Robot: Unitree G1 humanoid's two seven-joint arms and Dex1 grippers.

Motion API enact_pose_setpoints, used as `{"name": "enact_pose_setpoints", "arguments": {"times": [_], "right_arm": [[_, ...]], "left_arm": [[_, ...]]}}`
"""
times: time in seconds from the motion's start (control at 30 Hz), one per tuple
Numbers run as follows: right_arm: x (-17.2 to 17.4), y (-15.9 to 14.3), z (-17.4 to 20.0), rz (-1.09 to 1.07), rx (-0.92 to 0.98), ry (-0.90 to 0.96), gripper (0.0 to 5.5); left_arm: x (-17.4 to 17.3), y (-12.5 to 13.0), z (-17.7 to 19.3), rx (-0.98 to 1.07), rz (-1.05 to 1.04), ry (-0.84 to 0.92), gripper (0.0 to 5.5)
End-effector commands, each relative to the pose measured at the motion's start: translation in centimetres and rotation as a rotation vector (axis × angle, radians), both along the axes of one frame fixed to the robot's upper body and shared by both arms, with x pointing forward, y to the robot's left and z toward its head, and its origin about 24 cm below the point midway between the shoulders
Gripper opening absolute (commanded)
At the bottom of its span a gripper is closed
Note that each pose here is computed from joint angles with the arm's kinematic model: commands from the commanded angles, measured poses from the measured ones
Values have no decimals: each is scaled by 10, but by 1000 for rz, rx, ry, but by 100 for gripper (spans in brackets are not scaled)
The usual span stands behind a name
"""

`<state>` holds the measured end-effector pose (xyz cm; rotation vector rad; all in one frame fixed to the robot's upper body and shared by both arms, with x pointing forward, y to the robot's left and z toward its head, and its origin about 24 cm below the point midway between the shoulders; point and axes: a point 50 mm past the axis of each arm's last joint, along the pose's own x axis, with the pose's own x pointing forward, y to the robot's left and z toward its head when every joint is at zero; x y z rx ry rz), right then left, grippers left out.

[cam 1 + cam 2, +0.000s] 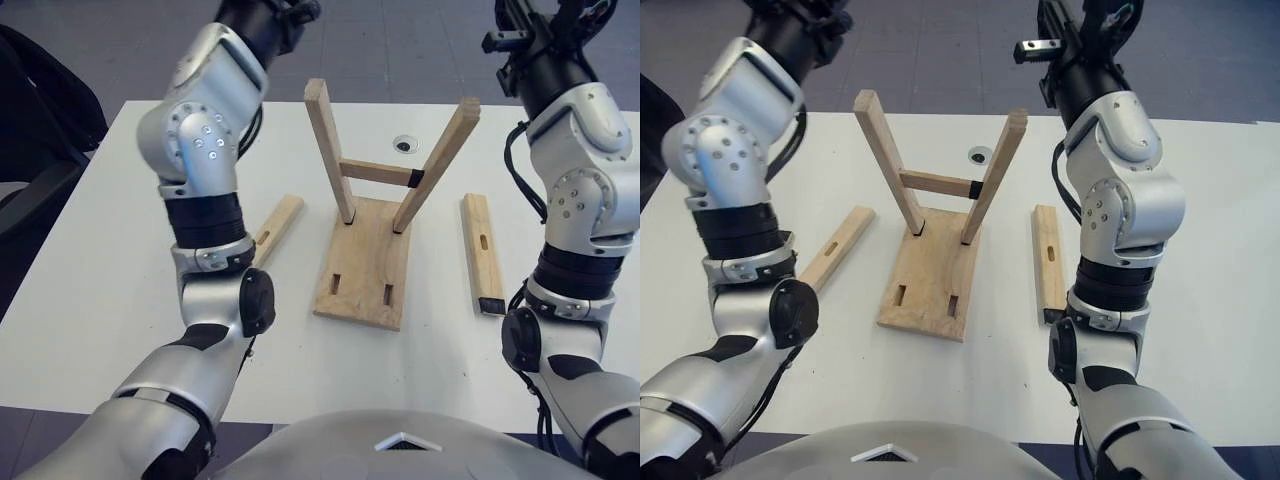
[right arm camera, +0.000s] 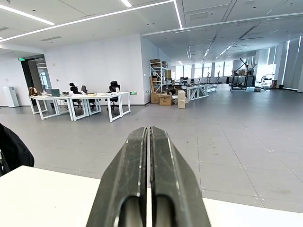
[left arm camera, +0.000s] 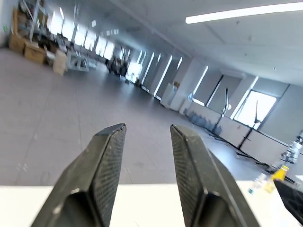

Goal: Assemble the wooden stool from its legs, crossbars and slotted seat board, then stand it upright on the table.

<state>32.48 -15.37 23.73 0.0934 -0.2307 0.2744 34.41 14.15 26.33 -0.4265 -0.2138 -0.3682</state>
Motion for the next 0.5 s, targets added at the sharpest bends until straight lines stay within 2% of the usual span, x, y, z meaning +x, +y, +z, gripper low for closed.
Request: {"name": "enact_pose_setpoints", "arguments": {"times": [0.03, 0.07, 0.17, 0.23, 0.33, 0.5], "right_arm": [[-8, -22, -18, -50, -41, 75, 10], [-16, -35, -27, -71, -62, 110, 10], [-40, -60, -56, -85, -132, 253, 10], [-54, -56, -82, 45, -181, 410, 10], [-75, -41, -129, 283, -249, 690, 10], [-85, -31, -158, 414, -397, 816, 10]], "left_arm": [[-20, 36, -19, 201, 109, -13, 177], [-30, 54, -43, 286, 115, 64, 177], [-68, 85, -109, 432, -14, 354, 177], [-94, 92, -144, 502, -168, 534, 177], [-118, 78, -173, 557, -377, 682, 177], [-118, 49, -192, 562, -499, 730, 177]]}}
